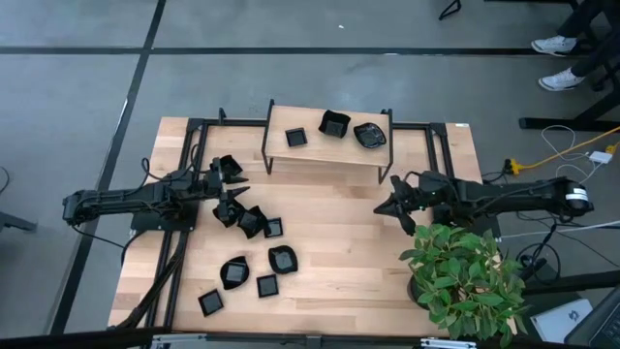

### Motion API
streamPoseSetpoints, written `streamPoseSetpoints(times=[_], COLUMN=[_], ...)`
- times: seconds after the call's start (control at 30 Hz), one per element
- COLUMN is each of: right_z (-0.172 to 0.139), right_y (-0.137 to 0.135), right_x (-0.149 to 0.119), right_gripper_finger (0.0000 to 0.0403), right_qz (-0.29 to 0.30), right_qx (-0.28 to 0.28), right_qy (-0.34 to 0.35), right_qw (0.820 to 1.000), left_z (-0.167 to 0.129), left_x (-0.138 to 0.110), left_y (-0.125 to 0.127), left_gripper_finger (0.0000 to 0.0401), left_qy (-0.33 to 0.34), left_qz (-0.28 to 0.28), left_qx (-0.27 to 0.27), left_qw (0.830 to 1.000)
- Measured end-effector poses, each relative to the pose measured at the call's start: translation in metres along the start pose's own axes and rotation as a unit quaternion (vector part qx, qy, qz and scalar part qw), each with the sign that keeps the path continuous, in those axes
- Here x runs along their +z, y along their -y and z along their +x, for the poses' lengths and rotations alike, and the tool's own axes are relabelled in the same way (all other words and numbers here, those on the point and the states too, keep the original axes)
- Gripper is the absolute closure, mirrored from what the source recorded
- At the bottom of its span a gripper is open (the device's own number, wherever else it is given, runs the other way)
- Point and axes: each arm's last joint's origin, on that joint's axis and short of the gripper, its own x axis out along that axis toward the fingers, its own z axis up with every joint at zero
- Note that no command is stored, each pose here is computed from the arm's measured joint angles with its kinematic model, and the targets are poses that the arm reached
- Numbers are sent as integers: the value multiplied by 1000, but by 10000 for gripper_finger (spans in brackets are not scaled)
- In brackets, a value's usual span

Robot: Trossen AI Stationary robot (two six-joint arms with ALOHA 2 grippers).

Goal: Pick & Place Mini shaped plates
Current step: Stack the distorted square plate on top of the distorted square plate on the shelf

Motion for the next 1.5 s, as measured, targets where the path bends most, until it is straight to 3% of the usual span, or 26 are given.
streamPoseSetpoints(times=[0.1, 0.2, 0.37, 0.5, 0.67, 0.97, 1.2, 1.4, 1.5], right_z=[-4, -8, -13, -15, -18, -26, -33, -38, -36], right_y=[1, 1, 0, 1, 1, -5, -11, -12, -11], right_x=[-4, -11, -10, -8, -8, -7, -8, -10, -15], right_gripper_finger=[392, 379, 370, 369, 369, 369, 369, 369, 369], right_qz=[7, 17, -22, -67, -78, -111, -156, -155, -154], right_qx=[-40, -44, -47, -101, -151, -119, -42, -40, -29], right_qy=[25, 33, 52, 68, 78, 94, 98, 101, 134], right_qw=[999, 998, 997, 990, 982, 982, 982, 982, 978], left_z=[0, 0, 0, 0, 0, 0, 0, 0, 0], left_x=[0, 0, 0, 0, 0, 0, 0, 0, 0], left_y=[0, 0, 0, 0, 0, 0, 0, 0, 0], left_gripper_finger=[297, 297, 297, 297, 297, 297, 297, 297, 297], left_qy=[0, 0, 0, 0, 0, 0, 0, 0, 0], left_qz=[0, 0, 0, 0, 0, 0, 0, 0, 0], left_qx=[0, 0, 0, 0, 0, 0, 0, 0, 0], left_qw=[1000, 1000, 1000, 1000, 1000, 1000, 1000, 1000, 1000])
